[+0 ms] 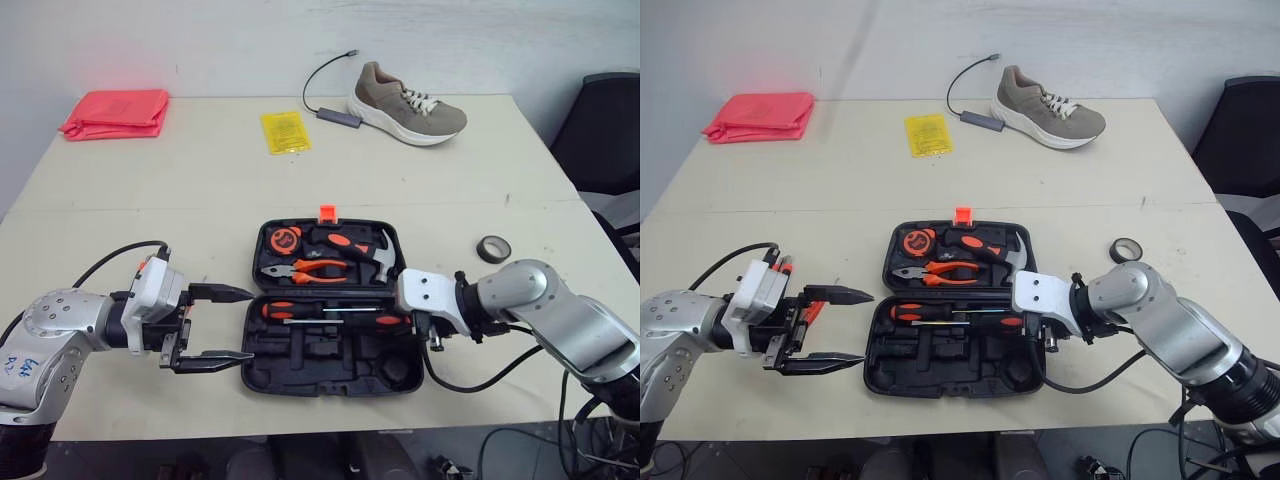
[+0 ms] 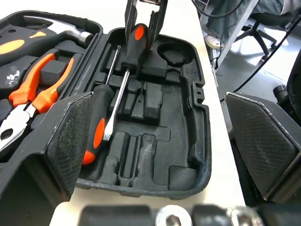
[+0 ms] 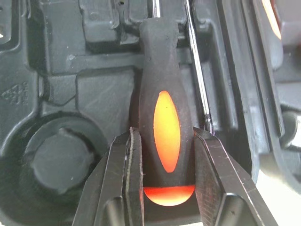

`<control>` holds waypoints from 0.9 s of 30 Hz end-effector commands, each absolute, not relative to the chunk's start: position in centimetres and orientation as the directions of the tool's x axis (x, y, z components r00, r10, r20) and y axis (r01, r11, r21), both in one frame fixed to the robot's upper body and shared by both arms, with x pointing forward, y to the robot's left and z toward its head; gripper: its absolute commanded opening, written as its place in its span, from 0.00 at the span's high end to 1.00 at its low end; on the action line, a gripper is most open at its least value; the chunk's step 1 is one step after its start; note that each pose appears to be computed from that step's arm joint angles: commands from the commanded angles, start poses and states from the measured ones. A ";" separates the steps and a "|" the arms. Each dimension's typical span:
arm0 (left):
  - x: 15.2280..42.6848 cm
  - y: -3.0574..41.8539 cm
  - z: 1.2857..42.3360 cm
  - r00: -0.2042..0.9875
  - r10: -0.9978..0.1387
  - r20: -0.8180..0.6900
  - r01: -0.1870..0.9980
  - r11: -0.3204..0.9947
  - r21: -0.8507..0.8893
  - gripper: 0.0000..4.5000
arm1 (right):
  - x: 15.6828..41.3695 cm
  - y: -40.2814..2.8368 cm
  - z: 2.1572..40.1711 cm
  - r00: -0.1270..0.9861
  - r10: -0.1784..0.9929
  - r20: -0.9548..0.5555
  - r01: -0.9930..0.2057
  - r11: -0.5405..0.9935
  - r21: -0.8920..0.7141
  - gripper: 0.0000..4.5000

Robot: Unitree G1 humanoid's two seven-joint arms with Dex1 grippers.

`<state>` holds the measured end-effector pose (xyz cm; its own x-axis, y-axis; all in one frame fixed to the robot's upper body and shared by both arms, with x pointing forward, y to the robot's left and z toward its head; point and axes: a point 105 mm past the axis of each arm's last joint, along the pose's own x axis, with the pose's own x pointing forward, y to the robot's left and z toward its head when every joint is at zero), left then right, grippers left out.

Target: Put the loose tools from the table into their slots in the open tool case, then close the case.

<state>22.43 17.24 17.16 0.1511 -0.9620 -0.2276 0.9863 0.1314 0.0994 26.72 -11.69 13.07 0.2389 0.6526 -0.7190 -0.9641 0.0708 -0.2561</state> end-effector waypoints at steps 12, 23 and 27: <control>22.3 16.8 17.6 0.152 -0.965 -0.216 0.984 0.127 0.125 0.00 | 26.6 -12.4 11.9 0.216 0.615 -0.758 -0.972 0.059 -0.229 0.78; 22.4 16.9 17.7 0.160 -0.964 -0.214 0.982 0.134 0.131 0.00 | 26.4 -12.8 11.8 0.210 0.617 -0.759 -0.974 0.065 -0.217 0.45; 22.5 16.9 17.7 0.160 -0.963 -0.215 0.982 0.134 0.132 0.00 | 26.5 -13.4 12.5 0.212 0.604 -0.768 -0.974 0.066 -0.216 0.35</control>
